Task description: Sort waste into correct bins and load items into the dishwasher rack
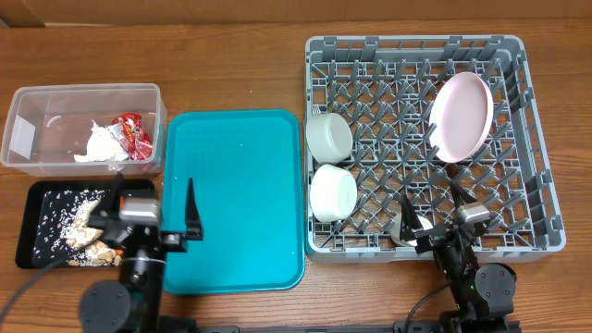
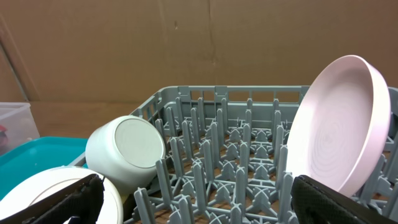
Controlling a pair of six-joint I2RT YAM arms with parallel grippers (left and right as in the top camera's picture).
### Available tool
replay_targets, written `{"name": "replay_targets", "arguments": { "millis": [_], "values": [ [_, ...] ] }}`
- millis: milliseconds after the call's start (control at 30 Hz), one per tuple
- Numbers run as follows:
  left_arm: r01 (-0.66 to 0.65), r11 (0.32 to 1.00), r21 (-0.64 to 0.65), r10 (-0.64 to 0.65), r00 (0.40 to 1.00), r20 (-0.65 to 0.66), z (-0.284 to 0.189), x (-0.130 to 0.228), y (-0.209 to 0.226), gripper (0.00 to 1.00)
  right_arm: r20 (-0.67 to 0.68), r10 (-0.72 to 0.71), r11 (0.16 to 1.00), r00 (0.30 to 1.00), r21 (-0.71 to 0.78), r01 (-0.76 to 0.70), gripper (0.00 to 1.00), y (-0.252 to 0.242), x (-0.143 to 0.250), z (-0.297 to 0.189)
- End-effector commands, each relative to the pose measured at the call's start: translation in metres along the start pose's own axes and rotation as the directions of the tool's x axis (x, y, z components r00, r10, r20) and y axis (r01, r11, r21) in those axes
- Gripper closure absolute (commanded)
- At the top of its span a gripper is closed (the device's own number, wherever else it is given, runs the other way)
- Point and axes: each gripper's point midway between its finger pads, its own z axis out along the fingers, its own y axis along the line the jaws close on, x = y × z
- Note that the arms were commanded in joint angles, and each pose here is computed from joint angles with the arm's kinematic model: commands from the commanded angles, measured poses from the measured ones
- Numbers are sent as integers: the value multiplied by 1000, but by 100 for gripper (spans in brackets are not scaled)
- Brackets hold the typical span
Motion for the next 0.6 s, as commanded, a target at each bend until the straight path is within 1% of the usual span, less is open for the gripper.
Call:
{"name": "replay_targets", "arguments": {
  "millis": [0, 167, 333, 567],
  "values": [
    [-40, 999, 26, 39, 998, 39, -1, 30, -8, 0, 6, -5, 1000, 1000, 1, 5, 0, -1, 1, 0],
    [-57, 998, 21, 55, 996, 64, 8, 72, -12, 0, 6, -5, 1000, 1000, 1, 5, 0, -1, 1, 0],
    [-49, 999, 9, 47, 987, 152, 18, 94, -15, 0, 6, -5, 1000, 1000, 1, 5, 0, -1, 1, 0],
    [-67, 998, -3, 67, 994, 89, 20, 109, -13, 0, 6, -5, 1000, 1000, 1, 5, 0, -1, 1, 0]
  ]
}}
